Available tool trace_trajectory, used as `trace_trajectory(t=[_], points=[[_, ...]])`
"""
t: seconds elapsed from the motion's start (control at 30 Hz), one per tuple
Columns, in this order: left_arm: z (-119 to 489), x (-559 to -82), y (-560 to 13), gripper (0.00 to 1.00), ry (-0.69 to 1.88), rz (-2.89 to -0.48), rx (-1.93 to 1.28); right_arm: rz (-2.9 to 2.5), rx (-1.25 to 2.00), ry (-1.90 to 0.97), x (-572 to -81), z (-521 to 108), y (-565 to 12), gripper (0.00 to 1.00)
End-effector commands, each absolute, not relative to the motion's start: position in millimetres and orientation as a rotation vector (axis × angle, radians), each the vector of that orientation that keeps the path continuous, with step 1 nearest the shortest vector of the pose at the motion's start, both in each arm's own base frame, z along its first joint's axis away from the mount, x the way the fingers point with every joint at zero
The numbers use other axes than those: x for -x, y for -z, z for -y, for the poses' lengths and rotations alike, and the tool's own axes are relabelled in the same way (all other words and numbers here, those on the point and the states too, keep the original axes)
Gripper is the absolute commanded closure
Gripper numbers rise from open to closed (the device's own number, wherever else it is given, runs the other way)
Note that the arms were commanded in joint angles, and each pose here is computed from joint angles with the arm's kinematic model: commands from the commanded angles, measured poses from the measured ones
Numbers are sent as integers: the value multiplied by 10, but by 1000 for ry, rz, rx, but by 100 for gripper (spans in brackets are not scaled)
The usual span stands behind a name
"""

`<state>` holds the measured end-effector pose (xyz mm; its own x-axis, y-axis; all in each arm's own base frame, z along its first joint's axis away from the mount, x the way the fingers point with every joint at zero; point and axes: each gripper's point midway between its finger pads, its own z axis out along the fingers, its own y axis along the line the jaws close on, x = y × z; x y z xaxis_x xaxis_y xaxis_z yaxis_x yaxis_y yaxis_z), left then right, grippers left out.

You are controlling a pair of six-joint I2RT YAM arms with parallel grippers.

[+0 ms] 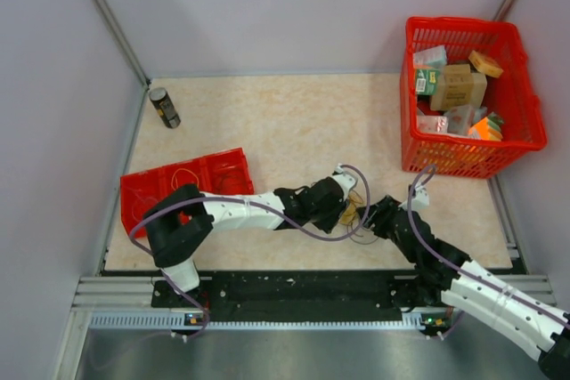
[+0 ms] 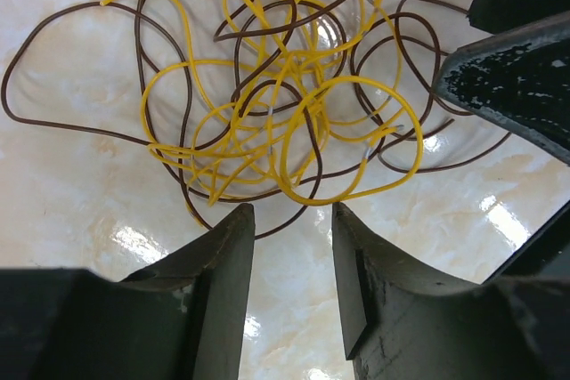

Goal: Untangle the cables

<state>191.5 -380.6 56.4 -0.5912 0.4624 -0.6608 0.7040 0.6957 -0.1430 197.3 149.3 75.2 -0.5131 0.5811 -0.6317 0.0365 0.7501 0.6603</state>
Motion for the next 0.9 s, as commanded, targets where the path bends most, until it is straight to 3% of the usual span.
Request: trace_trajectory(t=[0.0, 0.17, 0.43, 0.57, 0.67, 0.77, 0.83, 0.87], points=[[3903, -1996, -641, 55, 521, -2267, -894, -1991, -475, -732, -2016, -1493, -819, 45], [3922, -1965, -544, 55, 514, -2289, -922, -1998, -457, -733, -2019, -1519, -818, 45], [3974, -1797, -501, 43, 610, -2288, -986, -2007, -434, -740, -2025, -1562, -822, 45], [3992, -1807, -464, 43, 604, -2280, -989, -2004, -427, -746, -2027, -1574, -832, 45], [3978, -1847, -440, 51, 566, -2289, -993, -2007, -420, -749, -2020, -1584, -827, 45], [3980, -1859, -460, 67, 553, -2286, -1000, -2006, -414, -750, -2025, -1591, -835, 45], [3966, -1858, -502, 97, 547, -2283, -1006, -2011, -412, -747, -2030, -1598, -829, 45], [3956, -1853, -533, 100, 546, -2287, -1006, -2015, -407, -747, -2026, -1606, -824, 45]])
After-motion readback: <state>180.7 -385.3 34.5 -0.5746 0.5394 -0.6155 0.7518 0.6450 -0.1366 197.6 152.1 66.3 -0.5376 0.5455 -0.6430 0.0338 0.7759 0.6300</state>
